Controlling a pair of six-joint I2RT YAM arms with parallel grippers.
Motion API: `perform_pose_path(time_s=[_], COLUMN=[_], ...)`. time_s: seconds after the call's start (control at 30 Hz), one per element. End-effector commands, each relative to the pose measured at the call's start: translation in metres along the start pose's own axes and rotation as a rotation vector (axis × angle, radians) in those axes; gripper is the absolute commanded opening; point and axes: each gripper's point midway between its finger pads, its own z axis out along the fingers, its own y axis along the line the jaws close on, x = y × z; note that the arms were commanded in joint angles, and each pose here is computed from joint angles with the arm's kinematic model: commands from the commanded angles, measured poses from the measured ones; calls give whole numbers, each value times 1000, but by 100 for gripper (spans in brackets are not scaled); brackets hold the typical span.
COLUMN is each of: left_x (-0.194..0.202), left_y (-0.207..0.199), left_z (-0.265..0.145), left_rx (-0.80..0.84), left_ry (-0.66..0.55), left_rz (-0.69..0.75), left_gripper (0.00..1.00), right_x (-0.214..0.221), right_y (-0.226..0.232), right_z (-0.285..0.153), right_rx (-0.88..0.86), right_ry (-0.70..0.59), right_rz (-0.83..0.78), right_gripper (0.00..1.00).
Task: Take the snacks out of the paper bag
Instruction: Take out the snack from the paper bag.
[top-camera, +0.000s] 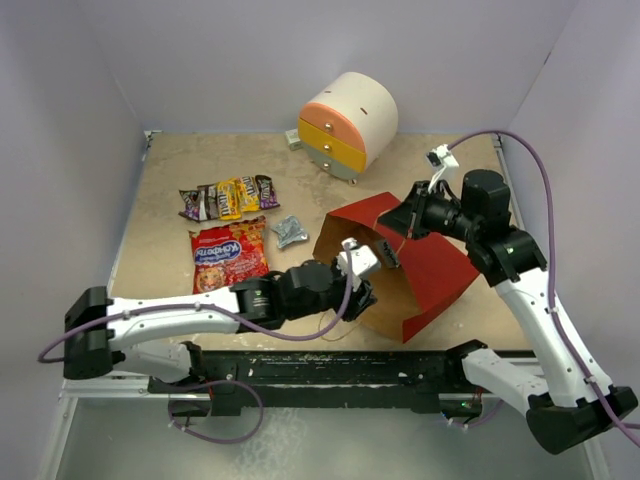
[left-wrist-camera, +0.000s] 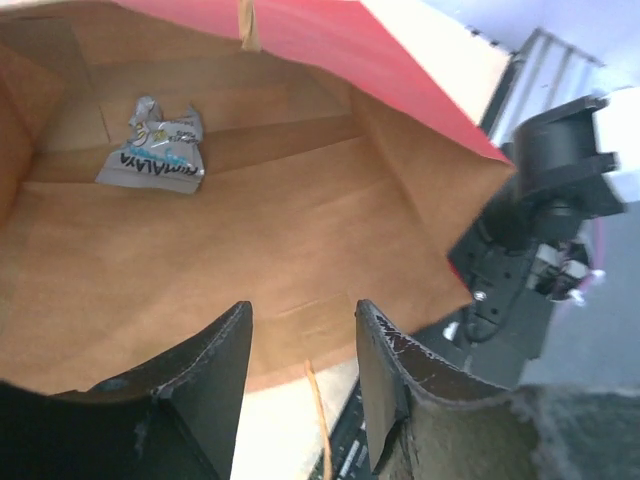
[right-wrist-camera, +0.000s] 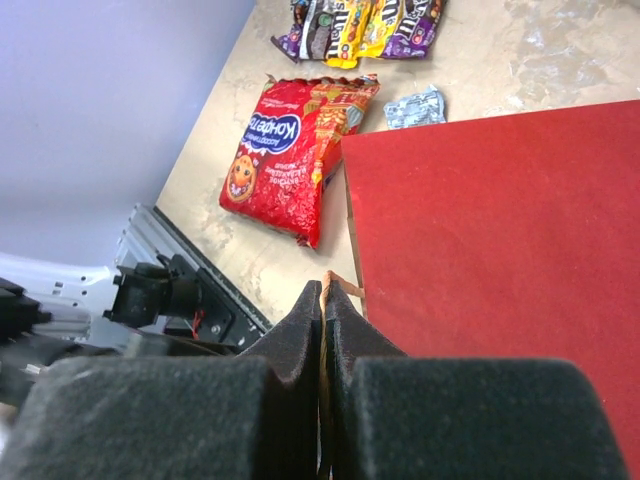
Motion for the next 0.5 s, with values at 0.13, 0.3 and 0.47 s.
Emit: perform_pose_path(time_s=[0.13,0.3,0.47], left_x=[-1,24,46], left_y=[20,29,45], left_z=[58,90,114], left_rx=[-125,-167,-216], left_ry=[-98,-76,-48], left_rz=[115,184,259], left_gripper=[43,36,41], right_x=[-27,-28,-30], right_y=[7,10,13], right_z=[-5,-6,-8], right_rx=[31,30,25], right_ry=[-32,-14,-5], right_rz=[-26,-22,-35], right_gripper=[0,0,0])
